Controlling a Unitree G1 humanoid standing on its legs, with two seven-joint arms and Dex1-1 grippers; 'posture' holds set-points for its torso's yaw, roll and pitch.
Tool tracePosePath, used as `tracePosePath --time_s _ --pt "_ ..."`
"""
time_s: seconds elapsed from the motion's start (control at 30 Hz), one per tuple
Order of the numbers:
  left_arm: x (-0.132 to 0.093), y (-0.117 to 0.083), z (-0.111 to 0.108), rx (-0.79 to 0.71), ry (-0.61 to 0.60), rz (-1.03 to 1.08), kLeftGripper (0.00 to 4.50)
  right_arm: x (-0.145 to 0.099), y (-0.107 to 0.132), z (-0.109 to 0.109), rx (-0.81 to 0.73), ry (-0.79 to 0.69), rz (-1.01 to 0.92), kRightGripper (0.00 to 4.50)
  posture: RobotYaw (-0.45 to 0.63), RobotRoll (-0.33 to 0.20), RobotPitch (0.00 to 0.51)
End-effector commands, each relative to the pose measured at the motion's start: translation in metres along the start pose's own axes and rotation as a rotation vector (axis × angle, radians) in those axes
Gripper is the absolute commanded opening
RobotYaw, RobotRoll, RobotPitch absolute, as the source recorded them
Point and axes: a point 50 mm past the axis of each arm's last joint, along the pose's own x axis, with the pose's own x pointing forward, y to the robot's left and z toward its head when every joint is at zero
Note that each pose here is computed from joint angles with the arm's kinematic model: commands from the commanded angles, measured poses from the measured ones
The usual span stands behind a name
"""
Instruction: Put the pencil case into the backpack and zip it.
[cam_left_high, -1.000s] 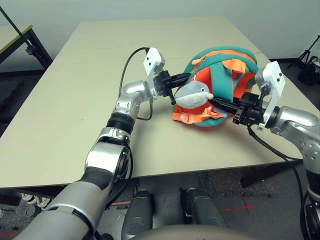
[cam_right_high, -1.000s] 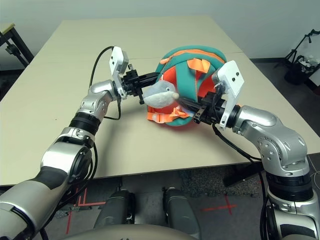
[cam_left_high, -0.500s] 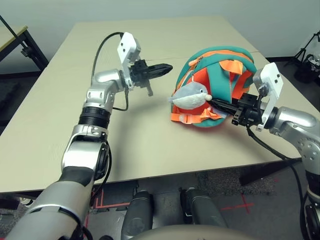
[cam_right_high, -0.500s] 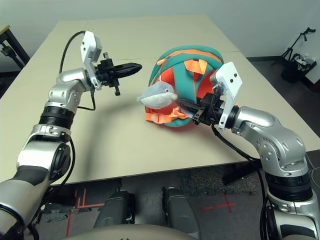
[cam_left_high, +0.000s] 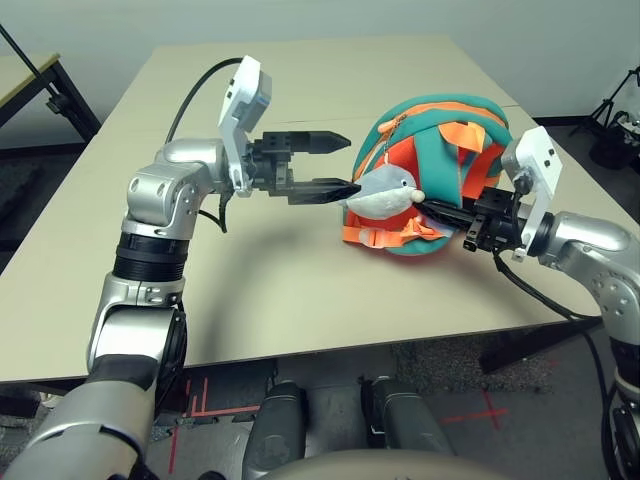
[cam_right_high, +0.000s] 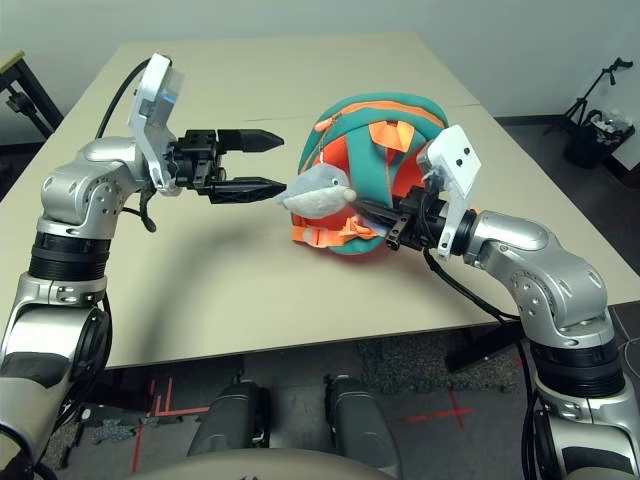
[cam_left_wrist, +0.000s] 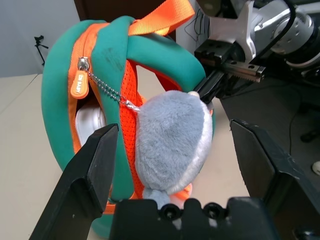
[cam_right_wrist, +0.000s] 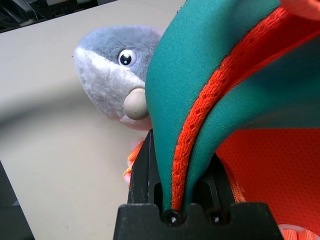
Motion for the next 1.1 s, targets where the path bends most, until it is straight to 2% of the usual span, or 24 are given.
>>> tracePosePath --time_s 0.03,0.4,0.5,0.7,0.83,0.9,1.1 --pt "0.011 0.005 -0.011 0.005 0.032 0.003 4.5 0.001 0.002 -0.003 0.004 0.017 0.02 0.17 0.03 0.0 0.04" --pt "0.041 0.007 -0.03 0.003 -0.005 -0.031 4.5 0.001 0.003 -0.004 0.001 0.015 0.011 0.17 0.01 0.0 0.041" --pt "0.04 0.006 -0.028 -0.012 -0.018 -0.039 3.88 0.0 0.003 -0.004 0.0 0.015 0.006 0.17 0.01 0.0 0.041" --pt "0.028 0.01 -0.022 -0.016 -0.019 -0.02 1.62 0.0 0.003 -0.004 0.001 0.015 0.004 0.17 0.02 0.0 0.043" --pt "0.023 0.009 -0.021 -0.026 -0.01 -0.025 0.32 0.001 0.002 -0.004 0.002 0.013 0.006 0.17 0.03 0.0 0.046" --pt "0.019 0.009 -0.02 -0.037 -0.016 -0.025 0.04 0.002 0.001 -0.004 0.002 0.013 0.006 0.17 0.03 0.0 0.046" --pt "0.003 0.013 -0.008 -0.051 -0.051 0.016 0.04 0.004 0.002 -0.004 0.006 0.006 0.012 0.17 0.04 0.0 0.051"
